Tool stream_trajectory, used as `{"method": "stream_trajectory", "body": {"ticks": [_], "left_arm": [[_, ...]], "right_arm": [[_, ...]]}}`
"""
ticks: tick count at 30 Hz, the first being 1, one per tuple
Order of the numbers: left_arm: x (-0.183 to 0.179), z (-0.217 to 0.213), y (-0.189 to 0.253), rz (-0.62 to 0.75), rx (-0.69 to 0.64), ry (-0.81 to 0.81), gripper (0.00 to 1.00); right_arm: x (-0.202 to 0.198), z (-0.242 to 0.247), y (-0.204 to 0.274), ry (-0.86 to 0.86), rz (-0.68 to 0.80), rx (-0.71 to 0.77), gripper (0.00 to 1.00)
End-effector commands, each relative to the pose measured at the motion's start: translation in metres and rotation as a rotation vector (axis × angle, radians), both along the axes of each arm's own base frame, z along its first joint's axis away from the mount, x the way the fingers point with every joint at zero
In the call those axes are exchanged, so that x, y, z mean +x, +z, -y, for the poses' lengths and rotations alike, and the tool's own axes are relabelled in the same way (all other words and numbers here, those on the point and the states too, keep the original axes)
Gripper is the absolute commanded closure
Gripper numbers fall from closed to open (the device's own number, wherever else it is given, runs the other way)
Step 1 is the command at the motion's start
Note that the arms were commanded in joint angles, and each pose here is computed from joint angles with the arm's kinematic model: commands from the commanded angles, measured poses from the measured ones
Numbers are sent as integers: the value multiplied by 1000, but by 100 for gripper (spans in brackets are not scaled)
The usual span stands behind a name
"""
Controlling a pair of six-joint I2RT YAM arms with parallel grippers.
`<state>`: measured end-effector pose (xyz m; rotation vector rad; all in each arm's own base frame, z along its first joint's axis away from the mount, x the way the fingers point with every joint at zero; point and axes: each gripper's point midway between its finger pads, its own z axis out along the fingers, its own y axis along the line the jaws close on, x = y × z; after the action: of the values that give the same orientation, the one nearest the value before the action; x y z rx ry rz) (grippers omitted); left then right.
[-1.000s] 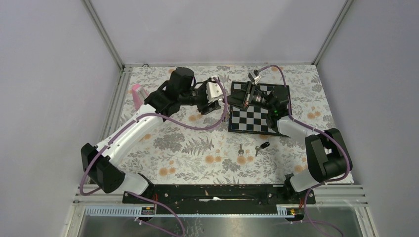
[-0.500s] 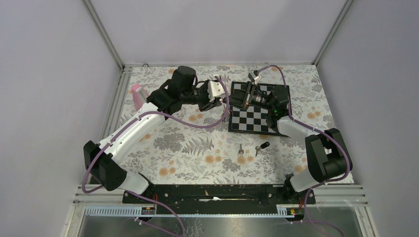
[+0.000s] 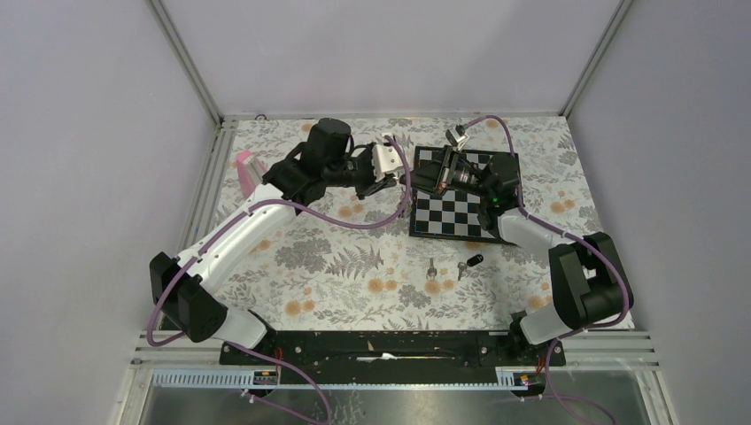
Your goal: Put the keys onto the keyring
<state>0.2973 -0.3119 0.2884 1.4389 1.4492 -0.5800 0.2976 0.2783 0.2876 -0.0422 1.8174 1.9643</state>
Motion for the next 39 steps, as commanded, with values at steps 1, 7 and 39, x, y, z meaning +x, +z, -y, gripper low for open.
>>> {"method": "stream_trajectory", "body": {"ticks": [1, 7, 39], "left_arm": [[5, -1, 23, 52, -40, 10, 83], [2, -1, 27, 48, -47, -1, 100], [-82, -2, 8, -518, 67, -21, 100]], "right_arm": [[-11, 3, 28, 17, 122, 29, 100], [-10, 3, 26, 12, 125, 24, 100], [-73, 27, 12, 194, 1018, -384, 53]]}}
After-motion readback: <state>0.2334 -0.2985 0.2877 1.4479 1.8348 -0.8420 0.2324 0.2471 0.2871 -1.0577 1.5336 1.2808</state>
